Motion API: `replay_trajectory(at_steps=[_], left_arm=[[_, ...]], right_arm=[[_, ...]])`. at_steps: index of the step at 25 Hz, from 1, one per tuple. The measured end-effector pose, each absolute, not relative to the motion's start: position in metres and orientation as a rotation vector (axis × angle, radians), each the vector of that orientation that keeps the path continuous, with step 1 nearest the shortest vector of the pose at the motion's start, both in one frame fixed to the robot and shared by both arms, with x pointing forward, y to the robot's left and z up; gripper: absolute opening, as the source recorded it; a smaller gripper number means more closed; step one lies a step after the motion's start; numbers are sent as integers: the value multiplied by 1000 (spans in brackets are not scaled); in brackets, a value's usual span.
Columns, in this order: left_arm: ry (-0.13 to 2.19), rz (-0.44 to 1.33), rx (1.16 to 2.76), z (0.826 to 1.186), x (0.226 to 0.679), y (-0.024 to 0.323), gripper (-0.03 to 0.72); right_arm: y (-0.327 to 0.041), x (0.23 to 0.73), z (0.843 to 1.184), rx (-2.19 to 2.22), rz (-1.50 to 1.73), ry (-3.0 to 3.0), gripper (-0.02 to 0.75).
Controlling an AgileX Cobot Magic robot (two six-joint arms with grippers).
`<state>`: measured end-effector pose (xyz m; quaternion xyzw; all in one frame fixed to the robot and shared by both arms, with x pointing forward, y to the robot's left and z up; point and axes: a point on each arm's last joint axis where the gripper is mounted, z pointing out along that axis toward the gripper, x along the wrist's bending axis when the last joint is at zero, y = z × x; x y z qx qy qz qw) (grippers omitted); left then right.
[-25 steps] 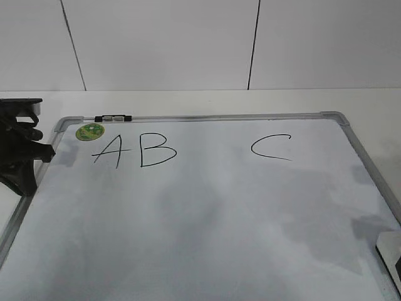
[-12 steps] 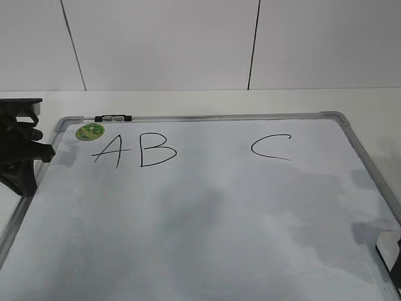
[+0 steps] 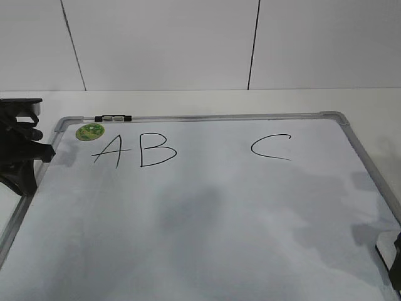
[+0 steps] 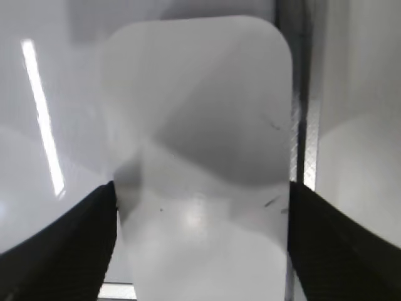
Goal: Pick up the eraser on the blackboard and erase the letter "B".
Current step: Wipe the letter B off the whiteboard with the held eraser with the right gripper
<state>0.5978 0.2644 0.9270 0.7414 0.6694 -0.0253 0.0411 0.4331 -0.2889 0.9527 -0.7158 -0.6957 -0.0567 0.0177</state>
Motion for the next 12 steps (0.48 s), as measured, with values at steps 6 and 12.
replay_trajectory(at_steps=[6, 12], left_arm=[[2050, -78, 2270, 927, 598, 264, 39], [2050, -78, 2270, 927, 598, 264, 39]], right_arm=[[-289, 435, 955, -2223, -186, -2171, 599], [-289, 435, 955, -2215, -178, -2176, 583]])
